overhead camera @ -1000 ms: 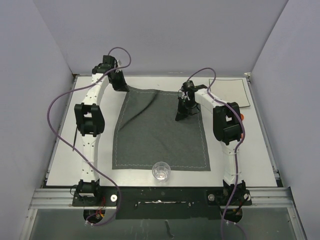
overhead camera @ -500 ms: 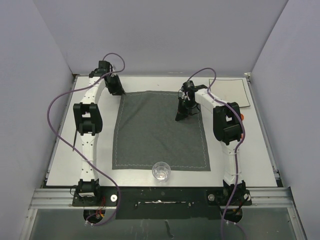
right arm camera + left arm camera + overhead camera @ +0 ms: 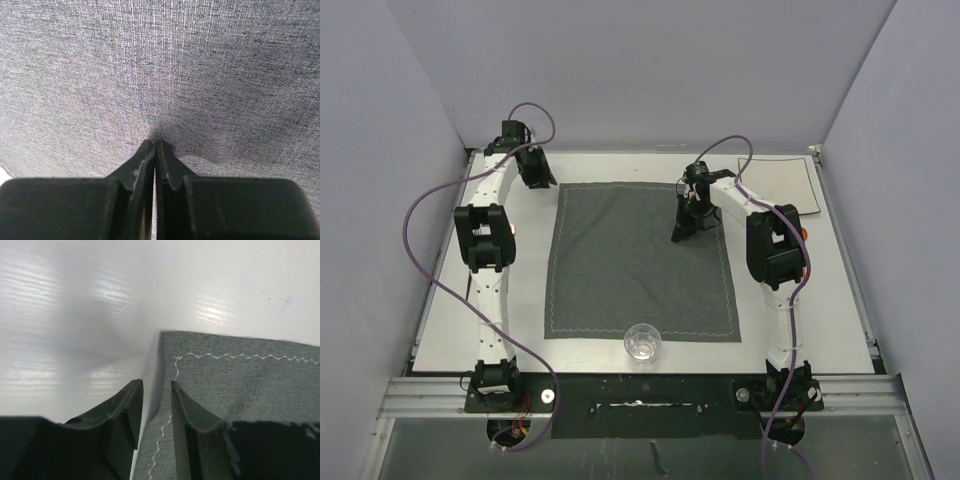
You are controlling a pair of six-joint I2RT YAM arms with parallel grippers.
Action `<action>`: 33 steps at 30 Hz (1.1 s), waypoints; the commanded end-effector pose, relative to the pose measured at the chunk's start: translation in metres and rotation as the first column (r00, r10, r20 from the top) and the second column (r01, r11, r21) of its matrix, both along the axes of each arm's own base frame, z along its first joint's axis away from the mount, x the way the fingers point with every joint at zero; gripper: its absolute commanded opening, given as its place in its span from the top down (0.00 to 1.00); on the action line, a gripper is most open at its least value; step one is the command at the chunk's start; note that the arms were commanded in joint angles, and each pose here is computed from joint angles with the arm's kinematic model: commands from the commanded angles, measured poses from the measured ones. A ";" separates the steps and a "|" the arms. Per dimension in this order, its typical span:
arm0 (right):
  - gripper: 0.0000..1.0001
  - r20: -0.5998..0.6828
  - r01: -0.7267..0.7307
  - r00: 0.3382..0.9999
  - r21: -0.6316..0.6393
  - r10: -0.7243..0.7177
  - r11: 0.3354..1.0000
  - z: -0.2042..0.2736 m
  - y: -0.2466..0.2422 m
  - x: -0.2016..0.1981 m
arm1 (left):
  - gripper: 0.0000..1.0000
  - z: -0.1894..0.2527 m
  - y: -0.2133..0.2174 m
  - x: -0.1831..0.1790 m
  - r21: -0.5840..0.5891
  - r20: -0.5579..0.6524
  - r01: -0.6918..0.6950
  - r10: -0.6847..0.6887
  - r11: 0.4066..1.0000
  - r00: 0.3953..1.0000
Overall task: Set the dinner table for one person
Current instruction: Flatten out the napkin at the center of the board.
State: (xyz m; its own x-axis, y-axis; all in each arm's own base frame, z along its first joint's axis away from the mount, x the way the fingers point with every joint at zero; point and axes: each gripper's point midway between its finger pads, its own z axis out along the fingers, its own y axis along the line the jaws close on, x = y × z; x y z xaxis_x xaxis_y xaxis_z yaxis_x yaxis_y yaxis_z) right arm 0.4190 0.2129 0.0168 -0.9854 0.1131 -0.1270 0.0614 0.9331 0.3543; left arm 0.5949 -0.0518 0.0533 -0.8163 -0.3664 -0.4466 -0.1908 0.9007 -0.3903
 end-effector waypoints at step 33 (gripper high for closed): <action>1.00 0.198 0.140 0.974 -0.133 -0.112 0.981 0.072 -0.090 0.035 | 1.00 -0.023 -0.086 -0.057 -0.105 -0.182 0.158 -0.175 0.982 0.968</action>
